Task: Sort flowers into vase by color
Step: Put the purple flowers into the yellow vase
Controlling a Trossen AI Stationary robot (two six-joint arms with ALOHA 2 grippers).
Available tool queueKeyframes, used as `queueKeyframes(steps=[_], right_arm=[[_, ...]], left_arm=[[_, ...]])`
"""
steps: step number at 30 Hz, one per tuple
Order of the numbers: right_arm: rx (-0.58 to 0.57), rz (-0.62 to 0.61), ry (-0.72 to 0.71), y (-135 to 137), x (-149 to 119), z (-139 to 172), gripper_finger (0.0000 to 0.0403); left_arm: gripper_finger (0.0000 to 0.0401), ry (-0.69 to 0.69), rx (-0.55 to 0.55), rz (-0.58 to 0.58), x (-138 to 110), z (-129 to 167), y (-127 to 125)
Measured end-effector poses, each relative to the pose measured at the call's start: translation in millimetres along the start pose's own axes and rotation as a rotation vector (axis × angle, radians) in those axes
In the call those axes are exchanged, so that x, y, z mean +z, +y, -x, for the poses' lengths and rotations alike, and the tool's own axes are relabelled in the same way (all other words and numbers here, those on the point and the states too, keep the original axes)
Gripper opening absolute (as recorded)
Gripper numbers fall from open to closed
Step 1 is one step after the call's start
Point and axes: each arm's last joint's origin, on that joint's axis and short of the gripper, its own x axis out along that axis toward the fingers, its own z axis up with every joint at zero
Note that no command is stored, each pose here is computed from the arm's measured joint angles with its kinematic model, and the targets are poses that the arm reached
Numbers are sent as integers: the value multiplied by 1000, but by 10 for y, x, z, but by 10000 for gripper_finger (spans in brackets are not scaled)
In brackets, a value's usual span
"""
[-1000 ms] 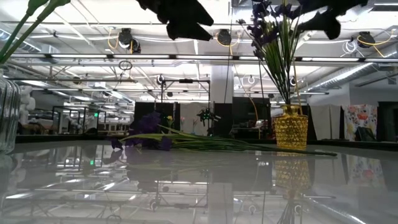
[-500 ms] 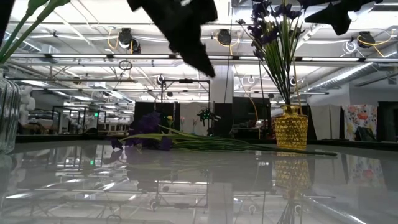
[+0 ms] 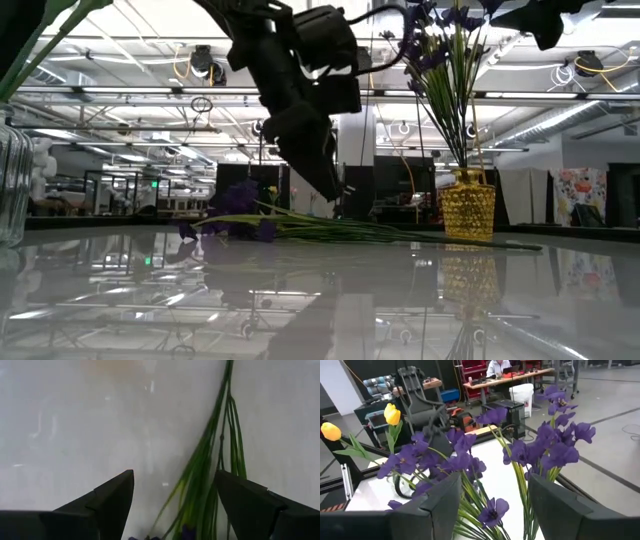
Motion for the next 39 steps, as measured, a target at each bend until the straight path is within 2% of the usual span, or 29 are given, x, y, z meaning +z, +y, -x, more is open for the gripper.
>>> queueKeyframes(steps=[8, 18, 25, 28, 32, 35, 39], right_arm=[[2, 4, 3, 1, -2, -2, 224], [4, 3, 11, 0, -9, -2, 224], [4, 15, 11, 0, -10, -2, 224], [4, 22, 12, 0, -10, -2, 224], [4, 23, 12, 0, -10, -2, 224], [4, 23, 12, 0, -10, -2, 224], [3, 23, 12, 0, -12, -2, 224]], left_arm=[[290, -23, -51, 41, 32, -88, -113], [347, 39, -98, 78, -63, -353, -162], [353, 74, -105, 58, -101, -378, -170], [342, 99, -89, 37, -124, -376, -169], [304, 127, -68, 29, -133, -279, -162], [283, 92, -38, 31, -63, -118, -134], [277, 65, -33, 38, -26, -21, -129]])
